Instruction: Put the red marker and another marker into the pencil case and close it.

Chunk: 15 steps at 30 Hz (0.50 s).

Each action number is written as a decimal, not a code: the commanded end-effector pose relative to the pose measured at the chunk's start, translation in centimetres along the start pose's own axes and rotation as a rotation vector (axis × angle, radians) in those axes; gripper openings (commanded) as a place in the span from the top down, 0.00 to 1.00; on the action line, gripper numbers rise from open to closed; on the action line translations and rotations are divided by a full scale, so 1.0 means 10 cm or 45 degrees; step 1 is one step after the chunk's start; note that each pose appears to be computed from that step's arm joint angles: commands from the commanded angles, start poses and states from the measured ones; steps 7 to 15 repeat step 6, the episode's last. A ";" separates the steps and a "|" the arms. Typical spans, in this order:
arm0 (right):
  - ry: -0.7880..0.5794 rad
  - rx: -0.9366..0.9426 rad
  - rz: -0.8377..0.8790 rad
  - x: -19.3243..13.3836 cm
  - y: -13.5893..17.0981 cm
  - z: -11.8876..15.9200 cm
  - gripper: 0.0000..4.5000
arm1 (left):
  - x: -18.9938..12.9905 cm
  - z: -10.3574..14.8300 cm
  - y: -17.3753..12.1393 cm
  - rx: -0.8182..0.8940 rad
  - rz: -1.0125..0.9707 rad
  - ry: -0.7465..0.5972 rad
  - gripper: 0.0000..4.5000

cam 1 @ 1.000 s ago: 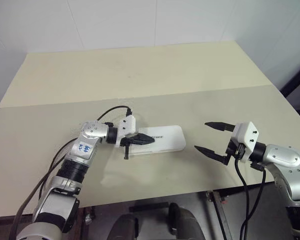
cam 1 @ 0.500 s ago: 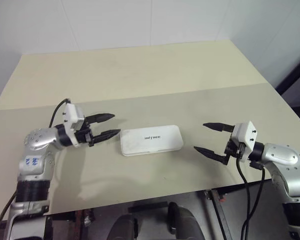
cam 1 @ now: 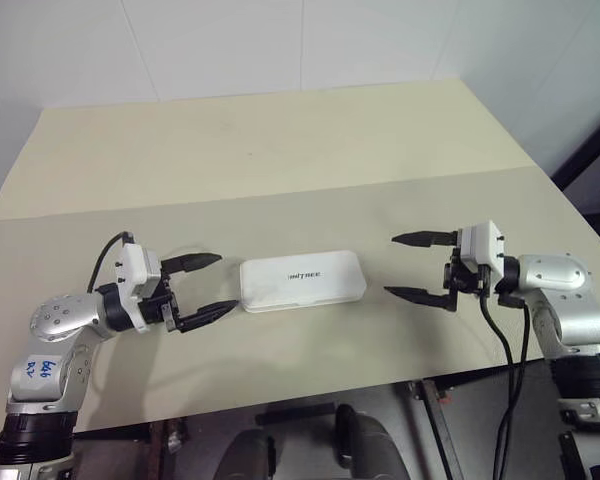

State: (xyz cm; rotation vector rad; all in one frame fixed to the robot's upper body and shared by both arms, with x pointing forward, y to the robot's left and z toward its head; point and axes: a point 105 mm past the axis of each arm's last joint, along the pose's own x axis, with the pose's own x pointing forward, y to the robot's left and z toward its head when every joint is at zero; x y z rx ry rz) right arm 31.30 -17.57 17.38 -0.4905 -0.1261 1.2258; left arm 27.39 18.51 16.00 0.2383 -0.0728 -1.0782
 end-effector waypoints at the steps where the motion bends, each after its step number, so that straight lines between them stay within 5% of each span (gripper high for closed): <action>1: 0.020 -0.085 -0.029 -0.11 -0.11 0.10 0.00 | -0.05 0.05 0.05 0.074 0.004 0.009 0.01; 15: 0.021 -0.083 -0.030 -0.12 -0.10 0.11 0.00 | -0.04 0.04 0.10 0.091 0.021 0.021 0.01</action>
